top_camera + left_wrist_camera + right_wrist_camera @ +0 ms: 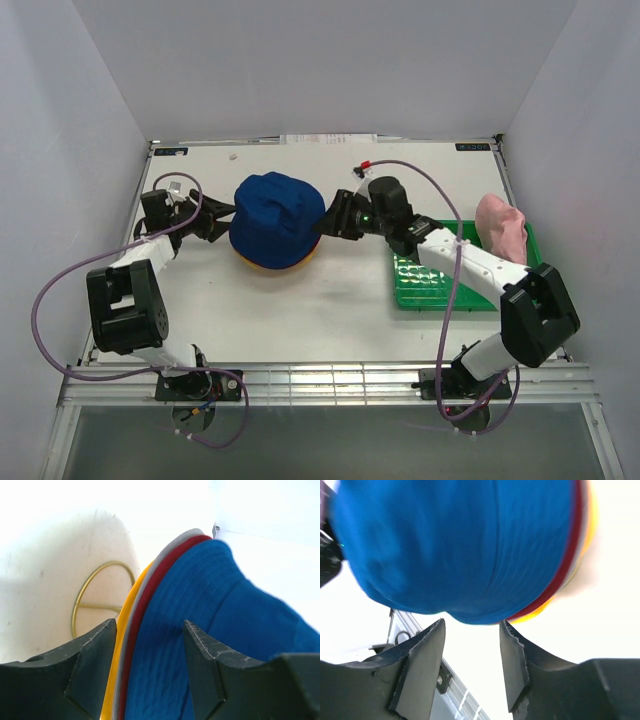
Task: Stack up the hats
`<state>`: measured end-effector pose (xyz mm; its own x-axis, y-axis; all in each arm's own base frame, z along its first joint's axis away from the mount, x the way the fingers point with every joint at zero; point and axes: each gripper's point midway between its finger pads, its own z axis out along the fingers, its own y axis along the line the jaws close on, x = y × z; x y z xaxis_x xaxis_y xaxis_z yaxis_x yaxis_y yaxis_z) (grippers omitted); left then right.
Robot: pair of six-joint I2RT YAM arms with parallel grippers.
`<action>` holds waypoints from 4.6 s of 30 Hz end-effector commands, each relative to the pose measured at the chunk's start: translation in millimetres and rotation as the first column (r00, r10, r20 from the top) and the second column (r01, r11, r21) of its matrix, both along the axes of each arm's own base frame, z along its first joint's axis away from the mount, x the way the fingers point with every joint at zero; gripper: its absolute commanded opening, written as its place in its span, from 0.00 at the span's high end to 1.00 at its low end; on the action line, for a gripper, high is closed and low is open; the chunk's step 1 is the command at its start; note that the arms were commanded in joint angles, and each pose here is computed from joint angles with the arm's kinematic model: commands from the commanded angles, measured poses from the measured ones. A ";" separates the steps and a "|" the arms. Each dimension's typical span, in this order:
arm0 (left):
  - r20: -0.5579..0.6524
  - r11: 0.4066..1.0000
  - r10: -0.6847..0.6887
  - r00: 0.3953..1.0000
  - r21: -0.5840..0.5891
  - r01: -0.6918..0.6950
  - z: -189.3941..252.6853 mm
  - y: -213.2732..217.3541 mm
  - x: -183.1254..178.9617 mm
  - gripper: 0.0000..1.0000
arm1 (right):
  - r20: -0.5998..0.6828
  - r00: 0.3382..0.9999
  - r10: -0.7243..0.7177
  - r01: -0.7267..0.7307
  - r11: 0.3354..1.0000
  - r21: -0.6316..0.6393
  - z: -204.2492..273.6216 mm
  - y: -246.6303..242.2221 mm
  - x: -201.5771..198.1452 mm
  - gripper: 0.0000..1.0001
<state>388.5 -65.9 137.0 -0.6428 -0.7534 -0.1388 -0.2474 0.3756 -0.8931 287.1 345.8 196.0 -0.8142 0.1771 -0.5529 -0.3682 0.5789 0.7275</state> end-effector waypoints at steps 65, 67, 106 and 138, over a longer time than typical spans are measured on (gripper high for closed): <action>0.099 0.998 -0.030 0.995 -0.054 0.036 26.7 -6.3 -71.1 0.37 | -0.043 0.981 0.189 -0.177 0.964 0.197 -15.7 19.6 108.8 0.57; 0.095 0.998 -0.025 0.995 -0.057 0.031 25.6 -5.2 -68.1 0.42 | -0.041 0.982 0.186 -0.175 0.965 0.196 -15.1 18.5 107.4 0.65; 0.151 0.997 -0.047 0.987 -0.050 0.055 37.7 5.5 -43.2 0.44 | -0.079 0.991 0.107 -0.095 0.986 0.137 -36.3 -8.2 77.1 0.92; 0.109 0.992 -0.104 0.989 -0.055 0.111 17.9 -11.7 -33.2 1.00 | -0.095 0.990 0.105 -0.093 0.988 0.121 -39.1 -0.9 80.0 0.92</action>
